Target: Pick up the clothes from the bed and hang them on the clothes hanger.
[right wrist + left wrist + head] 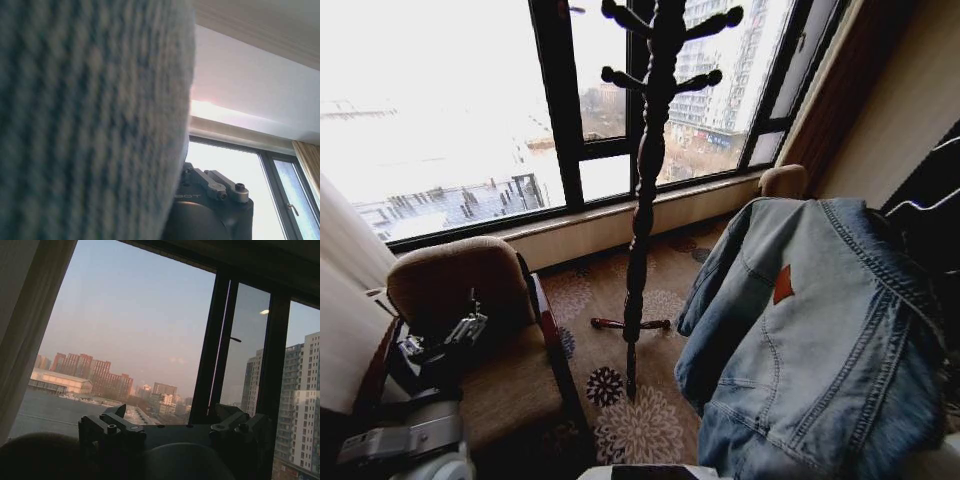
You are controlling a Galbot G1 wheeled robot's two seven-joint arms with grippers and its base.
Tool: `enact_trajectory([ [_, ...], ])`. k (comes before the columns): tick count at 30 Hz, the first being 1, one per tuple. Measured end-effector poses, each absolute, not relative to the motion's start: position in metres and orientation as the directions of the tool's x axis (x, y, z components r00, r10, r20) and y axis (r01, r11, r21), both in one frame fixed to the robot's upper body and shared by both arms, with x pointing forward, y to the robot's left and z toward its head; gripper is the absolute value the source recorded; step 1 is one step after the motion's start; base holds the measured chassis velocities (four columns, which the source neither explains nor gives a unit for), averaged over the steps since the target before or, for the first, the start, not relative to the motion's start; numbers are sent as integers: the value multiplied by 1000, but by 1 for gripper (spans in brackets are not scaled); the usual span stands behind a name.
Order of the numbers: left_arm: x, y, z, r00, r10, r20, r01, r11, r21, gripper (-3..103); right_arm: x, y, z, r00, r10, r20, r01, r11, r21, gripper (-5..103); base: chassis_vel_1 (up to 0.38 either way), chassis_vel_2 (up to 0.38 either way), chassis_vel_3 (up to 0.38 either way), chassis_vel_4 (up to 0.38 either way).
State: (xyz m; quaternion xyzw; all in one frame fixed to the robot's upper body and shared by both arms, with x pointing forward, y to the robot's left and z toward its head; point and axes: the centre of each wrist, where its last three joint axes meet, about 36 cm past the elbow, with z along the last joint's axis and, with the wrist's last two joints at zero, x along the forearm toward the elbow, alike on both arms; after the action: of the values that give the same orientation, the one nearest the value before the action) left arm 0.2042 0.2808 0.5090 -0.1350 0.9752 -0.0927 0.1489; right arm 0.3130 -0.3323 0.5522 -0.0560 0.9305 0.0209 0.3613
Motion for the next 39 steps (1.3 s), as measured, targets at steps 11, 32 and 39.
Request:
enact_trajectory([
  [11,205,281,510,-919,-285,-271,-229,948,-220,100,311,-332,551,-721,-77,-688,-113,994,6,21,-189,182,179,-188],
  [32,209,280,511,-913,-284,-293,-222,949,-226,100,369,-371,585,-758,73,-648,-39,987,157,21,-19,17,19,-18],
  [39,208,280,511,-911,-288,-296,-226,947,-227,100,402,-356,584,-781,-1,-625,-134,977,165,21,0,0,0,0],
])
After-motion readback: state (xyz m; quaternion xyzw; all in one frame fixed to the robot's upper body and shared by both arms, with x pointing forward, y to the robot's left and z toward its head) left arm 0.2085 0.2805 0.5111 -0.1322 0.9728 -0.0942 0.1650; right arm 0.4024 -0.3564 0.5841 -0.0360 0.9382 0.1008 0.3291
